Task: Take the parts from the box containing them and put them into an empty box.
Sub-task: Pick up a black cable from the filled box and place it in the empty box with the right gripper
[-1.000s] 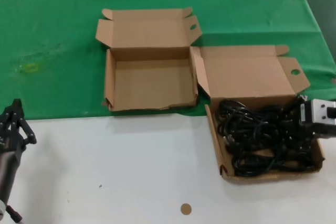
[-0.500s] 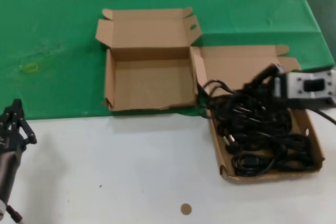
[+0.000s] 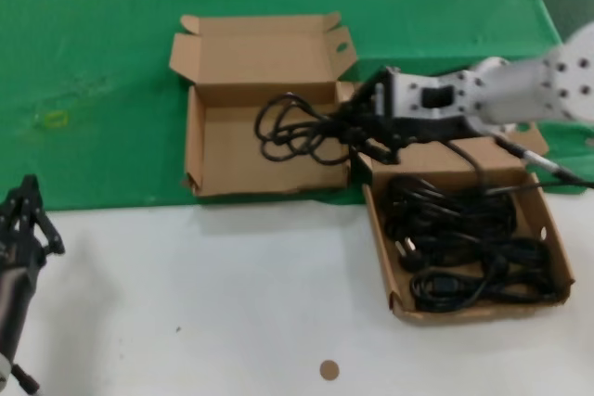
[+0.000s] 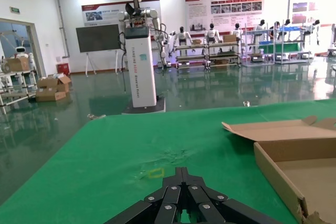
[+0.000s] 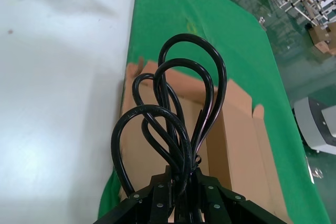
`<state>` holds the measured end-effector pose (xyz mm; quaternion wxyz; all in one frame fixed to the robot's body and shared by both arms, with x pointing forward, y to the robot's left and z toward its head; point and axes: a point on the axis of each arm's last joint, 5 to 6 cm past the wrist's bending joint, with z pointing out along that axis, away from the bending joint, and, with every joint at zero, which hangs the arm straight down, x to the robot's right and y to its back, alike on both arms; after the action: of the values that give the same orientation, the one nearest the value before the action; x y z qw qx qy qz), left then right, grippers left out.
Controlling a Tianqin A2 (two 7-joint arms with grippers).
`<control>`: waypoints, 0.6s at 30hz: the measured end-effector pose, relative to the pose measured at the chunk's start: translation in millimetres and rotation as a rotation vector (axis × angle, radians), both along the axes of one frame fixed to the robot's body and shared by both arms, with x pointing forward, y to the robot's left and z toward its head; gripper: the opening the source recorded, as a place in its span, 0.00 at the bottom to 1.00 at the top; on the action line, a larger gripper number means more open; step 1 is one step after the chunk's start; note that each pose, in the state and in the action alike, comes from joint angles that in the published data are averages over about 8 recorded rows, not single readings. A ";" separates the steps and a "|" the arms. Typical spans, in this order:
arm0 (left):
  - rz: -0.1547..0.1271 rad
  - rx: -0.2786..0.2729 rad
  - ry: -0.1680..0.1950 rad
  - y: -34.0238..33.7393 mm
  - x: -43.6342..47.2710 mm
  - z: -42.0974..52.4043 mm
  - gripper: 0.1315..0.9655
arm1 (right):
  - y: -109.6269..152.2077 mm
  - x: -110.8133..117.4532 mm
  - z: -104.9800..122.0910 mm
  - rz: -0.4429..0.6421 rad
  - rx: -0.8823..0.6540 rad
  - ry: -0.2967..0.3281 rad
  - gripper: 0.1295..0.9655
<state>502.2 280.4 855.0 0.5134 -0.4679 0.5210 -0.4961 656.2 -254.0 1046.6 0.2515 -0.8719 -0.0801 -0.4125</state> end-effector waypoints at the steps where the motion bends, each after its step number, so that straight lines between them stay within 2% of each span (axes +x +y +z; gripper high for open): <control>1: 0.000 0.000 0.000 0.0 0.0 0.0 0.01 | 6.1 5.8 -0.5 0.003 0.003 0.001 0.11; 10: 0.000 0.000 0.000 0.0 0.0 0.0 0.01 | 52.1 47.8 -5.5 0.019 0.024 0.021 0.11; 18: 0.000 0.000 0.000 0.0 0.0 0.0 0.01 | 76.2 70.7 -11.8 0.013 0.022 0.039 0.11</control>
<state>502.2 280.4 855.0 0.5133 -0.4679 0.5210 -0.4961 726.9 -177.7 1034.8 0.2653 -0.8764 -0.0766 -0.3944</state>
